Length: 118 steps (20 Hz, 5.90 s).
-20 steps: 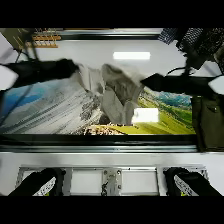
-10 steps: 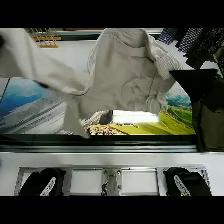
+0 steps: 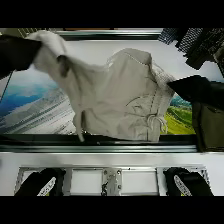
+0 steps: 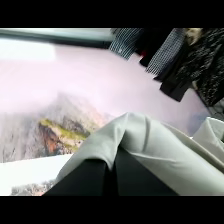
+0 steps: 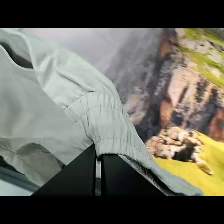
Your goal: Fold the clothes and pants, and hang the long-sleeved shirts on hangers.
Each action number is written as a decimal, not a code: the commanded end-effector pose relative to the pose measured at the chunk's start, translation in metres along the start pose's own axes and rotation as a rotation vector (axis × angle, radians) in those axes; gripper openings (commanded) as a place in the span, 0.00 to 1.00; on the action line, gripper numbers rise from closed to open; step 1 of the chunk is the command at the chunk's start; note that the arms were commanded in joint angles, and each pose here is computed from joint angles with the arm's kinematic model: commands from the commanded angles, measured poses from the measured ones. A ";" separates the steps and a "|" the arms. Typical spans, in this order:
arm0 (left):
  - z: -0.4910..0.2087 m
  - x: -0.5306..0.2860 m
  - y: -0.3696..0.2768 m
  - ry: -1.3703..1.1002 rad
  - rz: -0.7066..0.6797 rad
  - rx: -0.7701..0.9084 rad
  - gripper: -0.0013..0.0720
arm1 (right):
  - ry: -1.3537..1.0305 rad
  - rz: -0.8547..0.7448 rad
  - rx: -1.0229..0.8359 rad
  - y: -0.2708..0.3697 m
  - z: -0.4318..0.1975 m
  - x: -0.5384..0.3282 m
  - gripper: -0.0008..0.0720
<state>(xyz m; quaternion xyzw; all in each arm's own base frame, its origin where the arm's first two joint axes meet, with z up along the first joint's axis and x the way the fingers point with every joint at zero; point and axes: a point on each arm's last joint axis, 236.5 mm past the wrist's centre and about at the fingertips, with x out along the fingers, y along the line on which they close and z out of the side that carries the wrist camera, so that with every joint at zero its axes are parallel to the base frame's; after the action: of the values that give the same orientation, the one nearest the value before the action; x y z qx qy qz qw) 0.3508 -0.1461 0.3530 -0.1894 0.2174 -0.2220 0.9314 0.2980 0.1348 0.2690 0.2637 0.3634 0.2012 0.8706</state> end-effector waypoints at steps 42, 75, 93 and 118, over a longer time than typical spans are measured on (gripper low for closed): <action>-0.370 0.113 0.263 0.767 0.378 -0.518 0.02 | 0.312 -0.382 -0.065 -0.188 -0.071 0.120 0.82; -0.150 0.063 0.201 0.432 0.216 -0.301 0.03 | 0.125 -0.249 -0.045 -0.165 -0.005 0.130 0.03; 0.087 -0.241 -0.100 -0.630 0.003 0.278 0.02 | -0.403 -0.014 -0.238 0.064 0.048 -0.138 0.03; -0.099 0.184 0.202 0.448 0.192 -0.175 0.02 | 0.281 -0.379 0.045 -0.200 0.020 0.167 0.03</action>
<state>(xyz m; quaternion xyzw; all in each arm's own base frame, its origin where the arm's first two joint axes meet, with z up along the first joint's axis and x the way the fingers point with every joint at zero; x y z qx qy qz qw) 0.5369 -0.1189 0.1348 -0.2374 0.4145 -0.1781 0.8603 0.4685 0.0594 0.0758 0.1994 0.5084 0.0491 0.8363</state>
